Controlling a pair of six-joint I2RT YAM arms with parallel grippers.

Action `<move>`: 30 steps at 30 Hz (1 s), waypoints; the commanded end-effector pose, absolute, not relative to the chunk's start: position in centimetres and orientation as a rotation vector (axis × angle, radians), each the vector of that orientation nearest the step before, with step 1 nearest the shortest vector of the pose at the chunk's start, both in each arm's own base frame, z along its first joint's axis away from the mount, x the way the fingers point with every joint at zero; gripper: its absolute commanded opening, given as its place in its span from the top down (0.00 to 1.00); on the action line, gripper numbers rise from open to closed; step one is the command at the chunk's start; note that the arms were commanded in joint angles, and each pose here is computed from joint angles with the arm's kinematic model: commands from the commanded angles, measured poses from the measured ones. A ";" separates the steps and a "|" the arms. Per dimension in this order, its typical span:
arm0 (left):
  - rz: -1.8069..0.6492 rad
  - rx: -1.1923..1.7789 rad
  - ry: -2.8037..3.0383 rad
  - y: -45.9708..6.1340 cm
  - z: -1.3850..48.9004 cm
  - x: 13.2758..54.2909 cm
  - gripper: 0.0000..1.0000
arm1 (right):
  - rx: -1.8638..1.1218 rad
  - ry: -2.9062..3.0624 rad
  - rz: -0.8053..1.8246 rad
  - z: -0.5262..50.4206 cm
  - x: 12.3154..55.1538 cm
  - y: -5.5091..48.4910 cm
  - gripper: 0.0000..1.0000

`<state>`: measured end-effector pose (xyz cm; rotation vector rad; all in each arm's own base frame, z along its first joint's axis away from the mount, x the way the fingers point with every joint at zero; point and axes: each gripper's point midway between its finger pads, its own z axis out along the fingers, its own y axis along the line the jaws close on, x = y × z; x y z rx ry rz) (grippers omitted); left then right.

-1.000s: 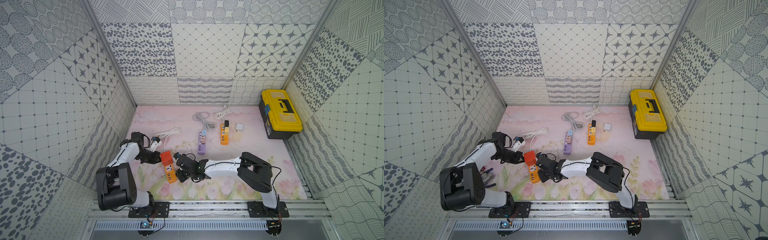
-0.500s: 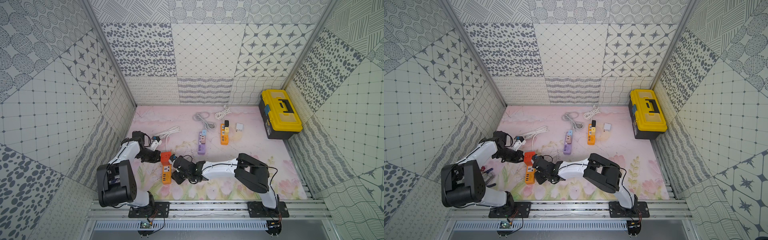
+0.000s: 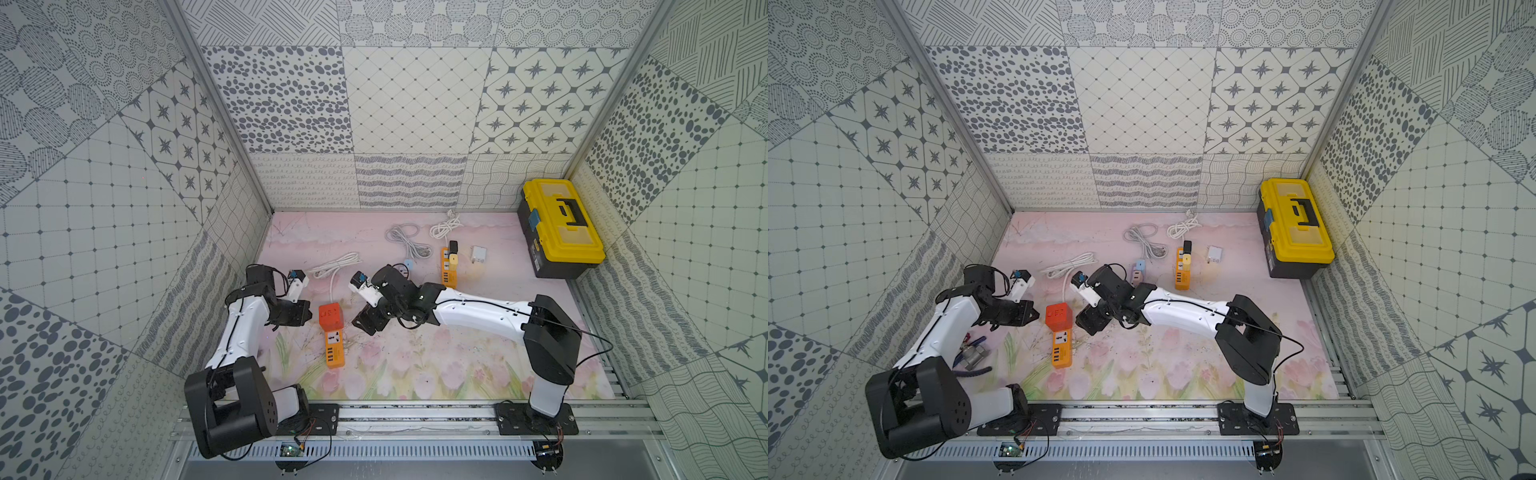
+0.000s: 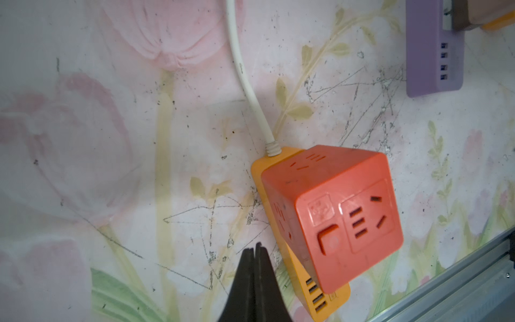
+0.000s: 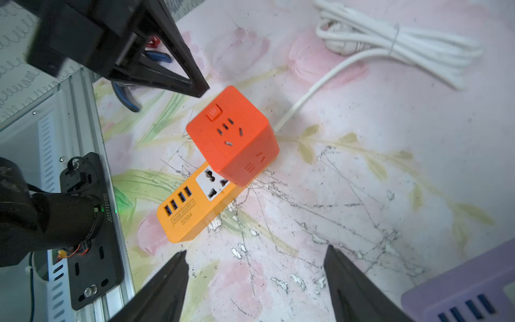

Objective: Pull the plug off the socket
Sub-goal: Adjust the socket at the center of the board, then move the socket to the center of the board.

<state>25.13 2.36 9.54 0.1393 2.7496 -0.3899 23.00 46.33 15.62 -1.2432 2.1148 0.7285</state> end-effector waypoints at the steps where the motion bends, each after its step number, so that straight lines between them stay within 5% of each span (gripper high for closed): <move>1: -0.368 0.045 2.775 2.9 9.8 24.0 1.00 | -1.496 1.996 0.684 16.2 22.3 47.3 0.16; 7: -0.312 -0.064 2.747 4.3 10.3 24.9 0.99 | -1.743 1.824 0.650 16.6 22.5 49.8 0.10; 15: -0.232 -0.142 2.722 5.4 10.2 25.2 0.84 | -1.885 1.649 0.573 15.5 24.4 52.6 0.06; 30: -0.207 -0.158 2.732 5.8 9.9 25.2 0.83 | -2.022 1.697 0.652 13.2 24.3 55.2 0.02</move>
